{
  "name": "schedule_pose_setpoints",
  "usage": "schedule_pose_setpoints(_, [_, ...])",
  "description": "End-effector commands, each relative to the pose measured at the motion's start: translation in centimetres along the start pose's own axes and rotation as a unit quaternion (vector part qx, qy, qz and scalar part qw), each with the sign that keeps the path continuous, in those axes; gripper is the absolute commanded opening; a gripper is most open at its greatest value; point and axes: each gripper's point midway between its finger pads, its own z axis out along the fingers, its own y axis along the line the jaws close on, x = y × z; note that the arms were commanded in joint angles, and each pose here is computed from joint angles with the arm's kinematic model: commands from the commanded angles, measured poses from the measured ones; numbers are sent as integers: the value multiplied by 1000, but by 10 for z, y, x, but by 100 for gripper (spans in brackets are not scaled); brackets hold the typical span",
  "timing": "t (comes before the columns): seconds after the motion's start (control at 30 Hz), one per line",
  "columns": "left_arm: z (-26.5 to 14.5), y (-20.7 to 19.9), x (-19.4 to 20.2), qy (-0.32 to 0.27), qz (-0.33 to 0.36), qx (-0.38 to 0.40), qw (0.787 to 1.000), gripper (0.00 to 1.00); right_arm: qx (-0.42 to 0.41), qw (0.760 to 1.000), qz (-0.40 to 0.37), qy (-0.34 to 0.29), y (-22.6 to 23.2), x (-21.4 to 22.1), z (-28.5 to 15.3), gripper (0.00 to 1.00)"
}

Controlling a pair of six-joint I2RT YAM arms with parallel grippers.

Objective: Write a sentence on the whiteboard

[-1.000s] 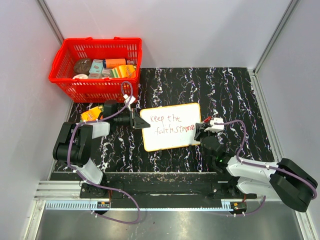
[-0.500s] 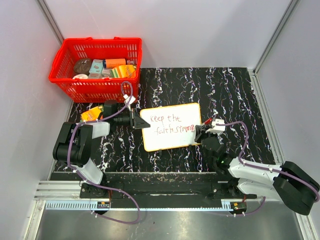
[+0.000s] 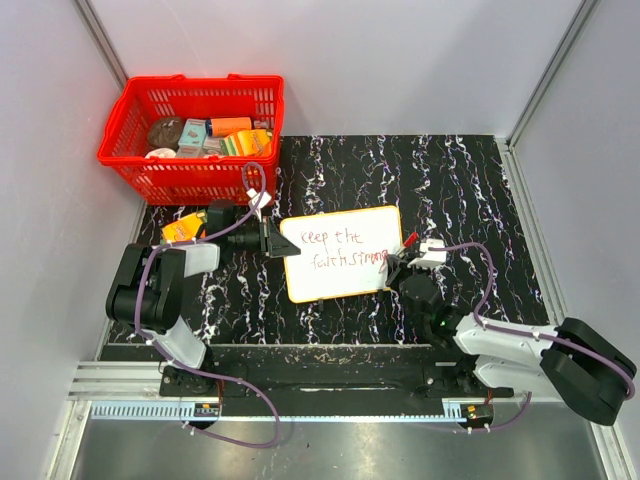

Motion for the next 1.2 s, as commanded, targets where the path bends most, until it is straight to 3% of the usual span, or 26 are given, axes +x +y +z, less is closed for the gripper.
schedule_pose_setpoints(0.0, [-2, 51, 1, -15, 13, -108, 994, 0, 6, 999, -27, 38, -7, 24, -1, 0])
schedule_pose_setpoints(0.33, [-2, 51, 0, -16, 13, -109, 994, 0, -34, 999, 5, 6, 23, -3, 4, 0])
schedule_pose_setpoints(0.73, [-2, 50, 1, -15, 14, -109, 994, 0, -107, 990, 82, -53, 53, -66, -19, 0])
schedule_pose_setpoints(0.87, [-3, 49, 0, -18, 19, -113, 993, 8, -99, 989, 80, -71, 47, -92, -30, 0])
schedule_pose_setpoints(1.17, [-14, 34, -15, -55, 69, -136, 987, 60, -89, 992, 65, -68, 37, -99, -39, 0])
